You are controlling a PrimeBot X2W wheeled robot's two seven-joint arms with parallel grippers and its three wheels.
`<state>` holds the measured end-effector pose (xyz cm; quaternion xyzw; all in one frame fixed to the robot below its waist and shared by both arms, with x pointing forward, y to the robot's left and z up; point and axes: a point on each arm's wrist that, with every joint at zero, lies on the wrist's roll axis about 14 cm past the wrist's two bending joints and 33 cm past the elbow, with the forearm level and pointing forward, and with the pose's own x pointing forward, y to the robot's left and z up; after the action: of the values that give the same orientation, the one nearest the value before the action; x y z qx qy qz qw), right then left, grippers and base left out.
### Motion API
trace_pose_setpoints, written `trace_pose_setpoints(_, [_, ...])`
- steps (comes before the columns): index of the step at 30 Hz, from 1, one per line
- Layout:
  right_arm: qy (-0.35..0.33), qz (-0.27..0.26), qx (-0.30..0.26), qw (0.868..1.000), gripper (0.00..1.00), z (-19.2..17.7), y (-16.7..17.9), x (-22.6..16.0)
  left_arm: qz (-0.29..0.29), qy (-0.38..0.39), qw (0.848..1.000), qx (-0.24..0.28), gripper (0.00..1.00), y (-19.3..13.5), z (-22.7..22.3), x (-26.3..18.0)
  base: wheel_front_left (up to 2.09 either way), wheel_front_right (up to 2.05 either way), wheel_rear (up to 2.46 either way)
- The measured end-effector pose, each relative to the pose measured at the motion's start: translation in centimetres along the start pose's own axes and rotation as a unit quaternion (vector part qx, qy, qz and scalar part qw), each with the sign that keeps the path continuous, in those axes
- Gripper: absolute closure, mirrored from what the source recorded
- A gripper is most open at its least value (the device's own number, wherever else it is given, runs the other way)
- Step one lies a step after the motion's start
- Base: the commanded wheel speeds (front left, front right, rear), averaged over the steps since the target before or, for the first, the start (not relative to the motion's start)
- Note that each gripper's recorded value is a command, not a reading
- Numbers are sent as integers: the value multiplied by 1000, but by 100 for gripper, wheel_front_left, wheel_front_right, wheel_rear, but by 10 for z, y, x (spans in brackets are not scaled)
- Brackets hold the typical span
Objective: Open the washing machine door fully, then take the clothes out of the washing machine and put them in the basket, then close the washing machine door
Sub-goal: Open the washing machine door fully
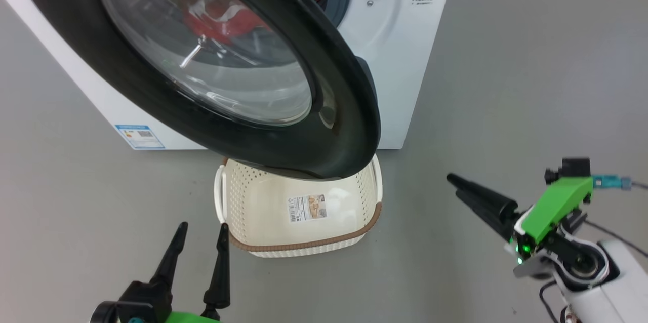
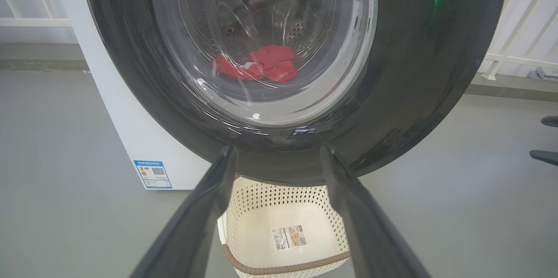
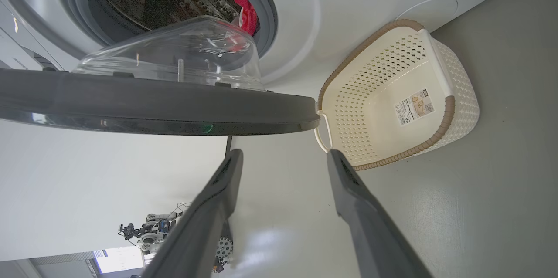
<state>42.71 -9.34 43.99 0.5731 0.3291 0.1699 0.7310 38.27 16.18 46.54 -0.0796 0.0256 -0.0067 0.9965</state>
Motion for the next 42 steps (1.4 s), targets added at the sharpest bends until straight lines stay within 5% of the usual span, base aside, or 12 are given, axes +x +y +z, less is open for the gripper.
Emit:
trace_pose_setpoints(10, [-38,-41,5,998,0,-8,-32,-21,-8,1,1000,1,0,-3,-1,-1,0,0,0])
trace_pose_setpoints(21, [-83,-108,-114,984,0,-13,-63,-41,-9,3,1000,3,0,-4,-2,-4,0,0,0])
trace_pose_setpoints(36, [-156,-114,-307,932,0,-1,-69,-58,-7,13,1000,2,0,-3,-8,-6,0,0,0])
trace_pose_setpoints(42, [-185,-111,-395,893,0,25,-52,-62,-8,15,1000,2,0,-3,-10,-5,0,0,0])
